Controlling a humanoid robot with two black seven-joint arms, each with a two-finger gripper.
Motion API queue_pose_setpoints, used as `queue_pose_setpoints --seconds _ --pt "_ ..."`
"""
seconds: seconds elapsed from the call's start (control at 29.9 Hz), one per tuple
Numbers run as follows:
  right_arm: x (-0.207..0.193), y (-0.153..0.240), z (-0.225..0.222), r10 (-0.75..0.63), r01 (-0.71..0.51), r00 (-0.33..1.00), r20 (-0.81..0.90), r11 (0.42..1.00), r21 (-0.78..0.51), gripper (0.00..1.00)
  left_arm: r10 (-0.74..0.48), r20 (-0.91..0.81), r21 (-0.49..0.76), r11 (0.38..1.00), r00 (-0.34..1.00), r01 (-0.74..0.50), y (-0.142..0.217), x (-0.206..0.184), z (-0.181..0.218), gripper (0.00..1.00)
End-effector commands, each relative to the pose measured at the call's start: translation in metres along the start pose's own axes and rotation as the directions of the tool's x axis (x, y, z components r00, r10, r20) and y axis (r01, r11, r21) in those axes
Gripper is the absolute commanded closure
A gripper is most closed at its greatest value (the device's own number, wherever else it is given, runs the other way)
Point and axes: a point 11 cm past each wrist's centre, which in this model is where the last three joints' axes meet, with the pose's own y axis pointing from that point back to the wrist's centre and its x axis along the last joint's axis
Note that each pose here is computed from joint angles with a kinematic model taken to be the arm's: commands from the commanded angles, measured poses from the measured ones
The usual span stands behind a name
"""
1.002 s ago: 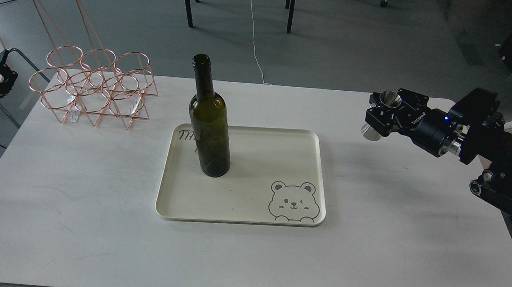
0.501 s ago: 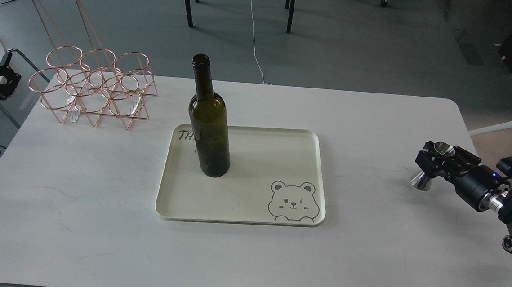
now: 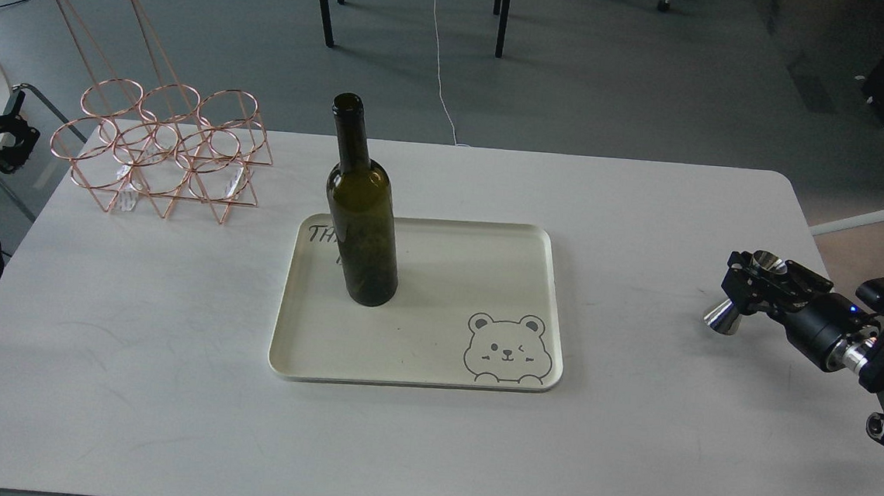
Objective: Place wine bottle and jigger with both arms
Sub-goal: 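Lower the jigger onto the table beside the tray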
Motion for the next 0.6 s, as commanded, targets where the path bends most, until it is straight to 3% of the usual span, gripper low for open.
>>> queue_pose_setpoints --seconds 0.0,0.27,0.57 --pt "-0.0012 0.0007 0.0005 -0.002 0.002 1.000 0.000 1.000 -0.002 0.76 0.001 0.001 0.000 1.000 1.000 -0.001 0.0004 0.0007 0.0004 0.01" --pt "-0.0012 0.0007 0.0005 -0.002 0.002 1.000 0.000 1.000 -0.002 0.60 0.001 0.001 -0.001 1.000 1.000 -0.001 0.0003 0.0007 0.0007 0.01" --pt "-0.0014 0.0005 -0.0004 -0.002 0.002 1.000 0.002 1.000 0.001 0.57 0.002 0.002 0.000 1.000 1.000 -0.002 0.0004 0.0009 0.0013 0.01"
